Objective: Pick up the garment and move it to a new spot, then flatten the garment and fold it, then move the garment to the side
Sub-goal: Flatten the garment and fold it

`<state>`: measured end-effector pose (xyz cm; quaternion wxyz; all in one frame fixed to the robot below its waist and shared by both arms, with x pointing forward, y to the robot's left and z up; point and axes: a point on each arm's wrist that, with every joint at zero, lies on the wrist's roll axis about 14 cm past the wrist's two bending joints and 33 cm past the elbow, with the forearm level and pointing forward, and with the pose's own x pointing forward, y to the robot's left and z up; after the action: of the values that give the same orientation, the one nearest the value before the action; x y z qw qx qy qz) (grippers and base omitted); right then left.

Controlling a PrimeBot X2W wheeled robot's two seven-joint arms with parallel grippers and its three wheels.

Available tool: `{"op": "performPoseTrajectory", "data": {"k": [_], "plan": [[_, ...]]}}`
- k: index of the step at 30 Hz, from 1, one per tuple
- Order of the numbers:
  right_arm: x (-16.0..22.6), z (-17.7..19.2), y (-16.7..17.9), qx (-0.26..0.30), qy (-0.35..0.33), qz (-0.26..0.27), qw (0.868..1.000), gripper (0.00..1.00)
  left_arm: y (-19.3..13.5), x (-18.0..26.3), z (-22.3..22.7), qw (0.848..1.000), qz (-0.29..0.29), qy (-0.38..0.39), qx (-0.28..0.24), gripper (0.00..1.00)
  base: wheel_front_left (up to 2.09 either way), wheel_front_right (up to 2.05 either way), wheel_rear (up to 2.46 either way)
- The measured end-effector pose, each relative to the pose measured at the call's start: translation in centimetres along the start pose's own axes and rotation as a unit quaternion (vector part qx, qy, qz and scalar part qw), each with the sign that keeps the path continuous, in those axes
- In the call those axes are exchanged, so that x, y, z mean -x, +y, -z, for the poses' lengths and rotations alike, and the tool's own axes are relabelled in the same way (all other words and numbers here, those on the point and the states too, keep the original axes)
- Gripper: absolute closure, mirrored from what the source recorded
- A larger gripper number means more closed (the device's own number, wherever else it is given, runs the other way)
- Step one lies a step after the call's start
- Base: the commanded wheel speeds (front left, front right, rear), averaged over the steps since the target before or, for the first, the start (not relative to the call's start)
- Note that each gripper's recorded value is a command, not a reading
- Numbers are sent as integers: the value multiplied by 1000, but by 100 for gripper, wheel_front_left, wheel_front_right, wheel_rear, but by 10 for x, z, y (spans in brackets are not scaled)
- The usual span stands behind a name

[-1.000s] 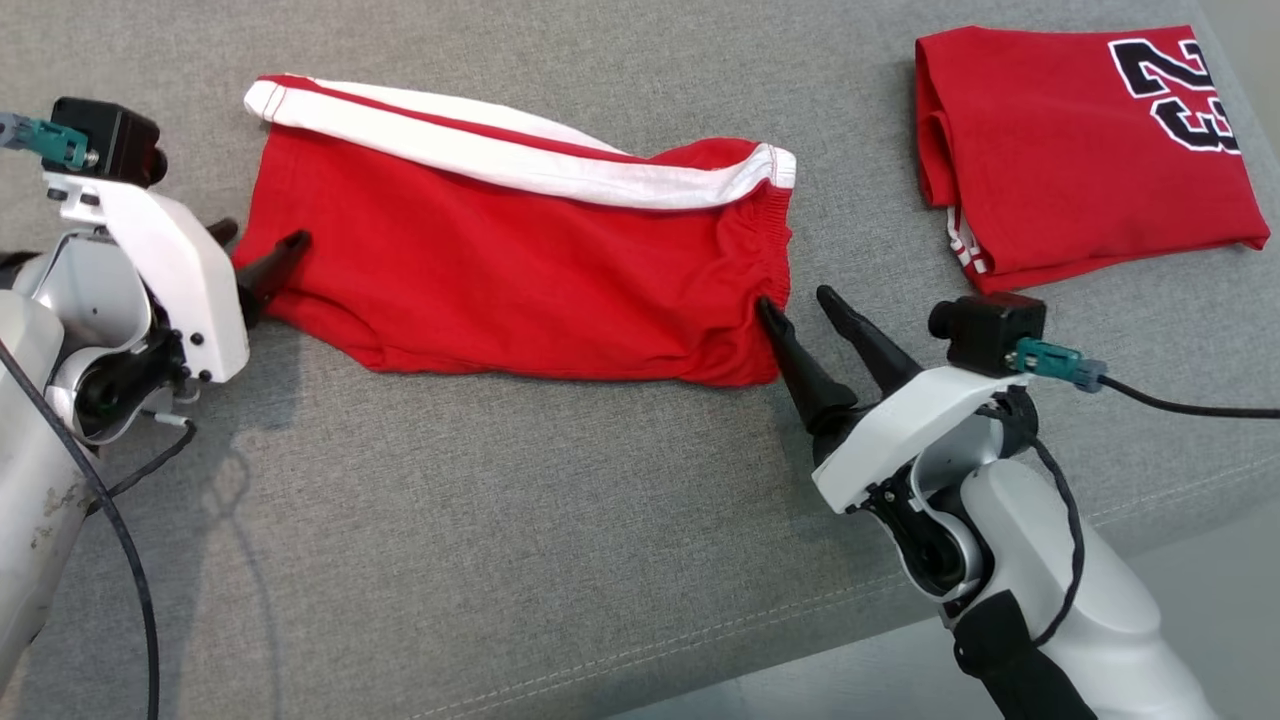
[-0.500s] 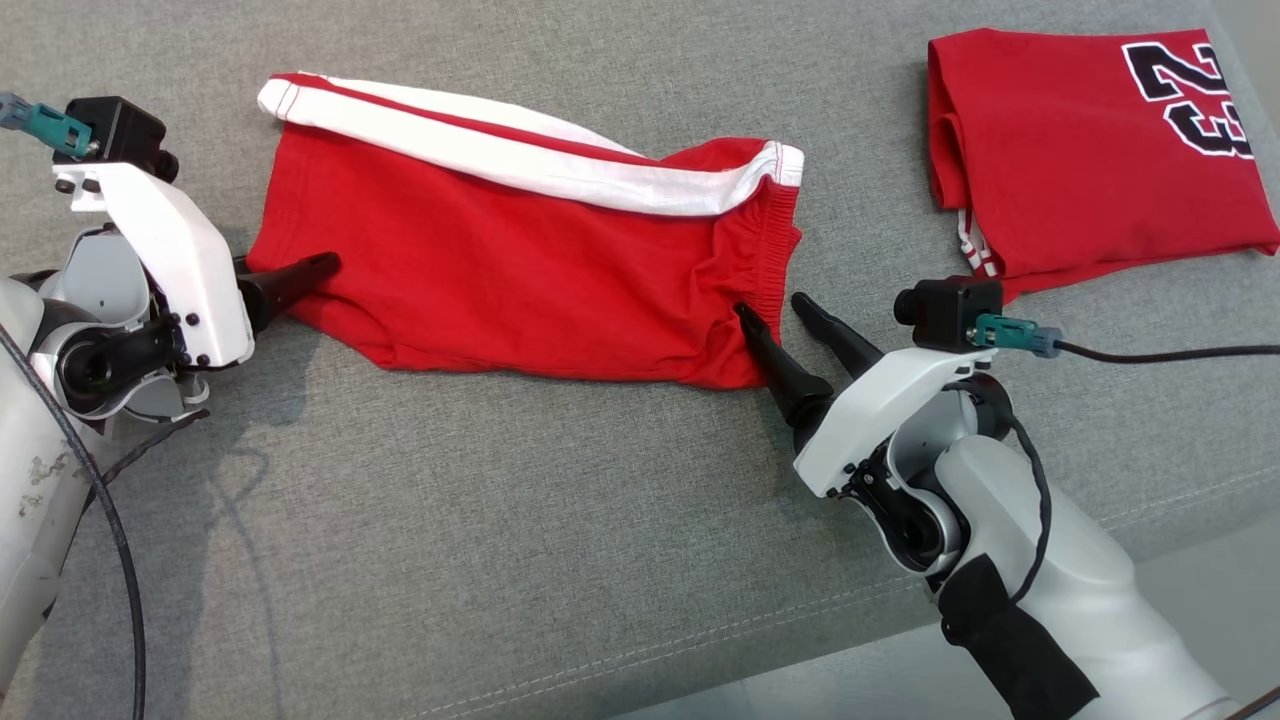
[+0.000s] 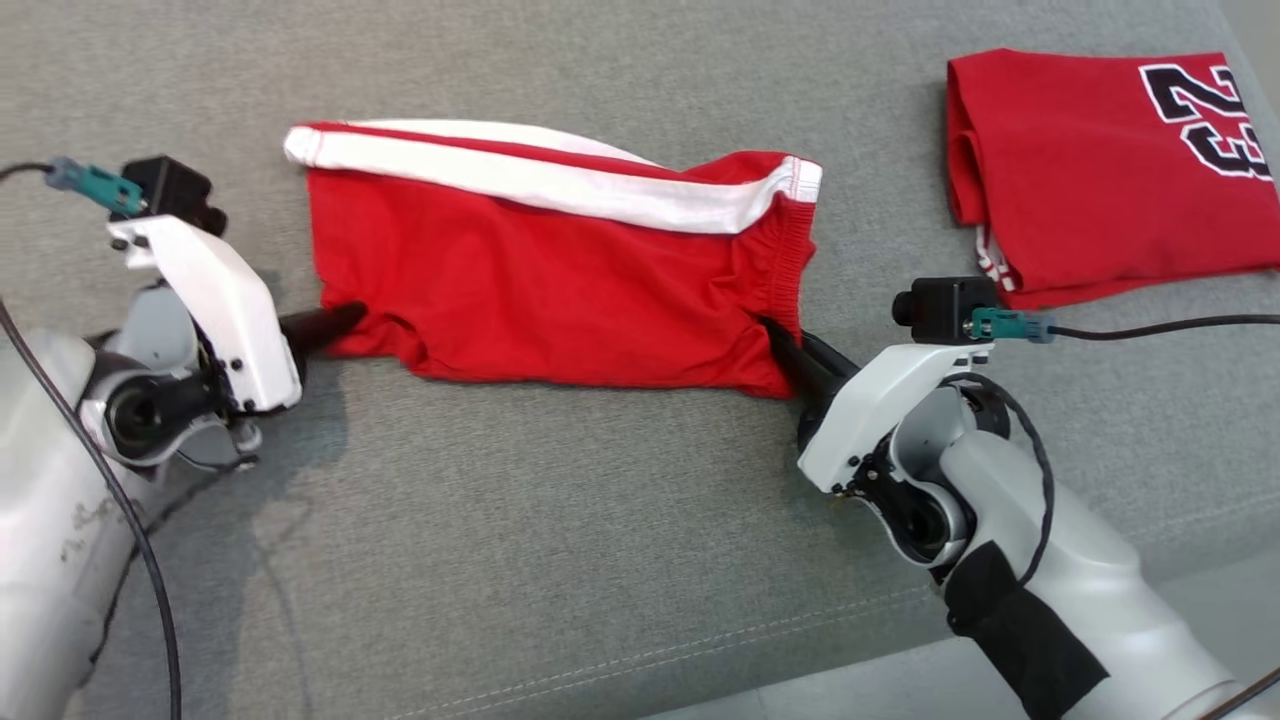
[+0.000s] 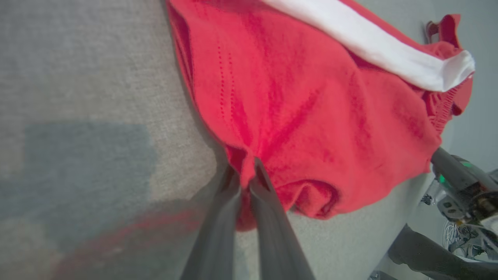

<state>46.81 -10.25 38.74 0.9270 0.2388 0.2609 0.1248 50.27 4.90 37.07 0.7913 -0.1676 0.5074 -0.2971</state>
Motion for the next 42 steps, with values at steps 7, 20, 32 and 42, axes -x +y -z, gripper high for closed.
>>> {"op": "performPoseTrajectory", "data": {"k": [7, 20, 32, 42], "plan": [[3, -16, 5, 13, 16, -25, 999, 100, -5, 24, 14, 996, 29, -65, 47, 100, 0, 0, 0], [27, 1, 28, 17, 66, -91, 994, 100, -8, 86, 75, 975, 40, -174, 132, 100, 0, 0, 0], [60, 33, 25, -17, 89, -75, 993, 100, -11, 115, 98, 971, 32, -192, 139, 100, 0, 0, 0], [62, 45, 25, -42, 84, -55, 994, 0, -10, 95, 109, 973, 31, -170, 154, 0, 0, 0, 0]]}}
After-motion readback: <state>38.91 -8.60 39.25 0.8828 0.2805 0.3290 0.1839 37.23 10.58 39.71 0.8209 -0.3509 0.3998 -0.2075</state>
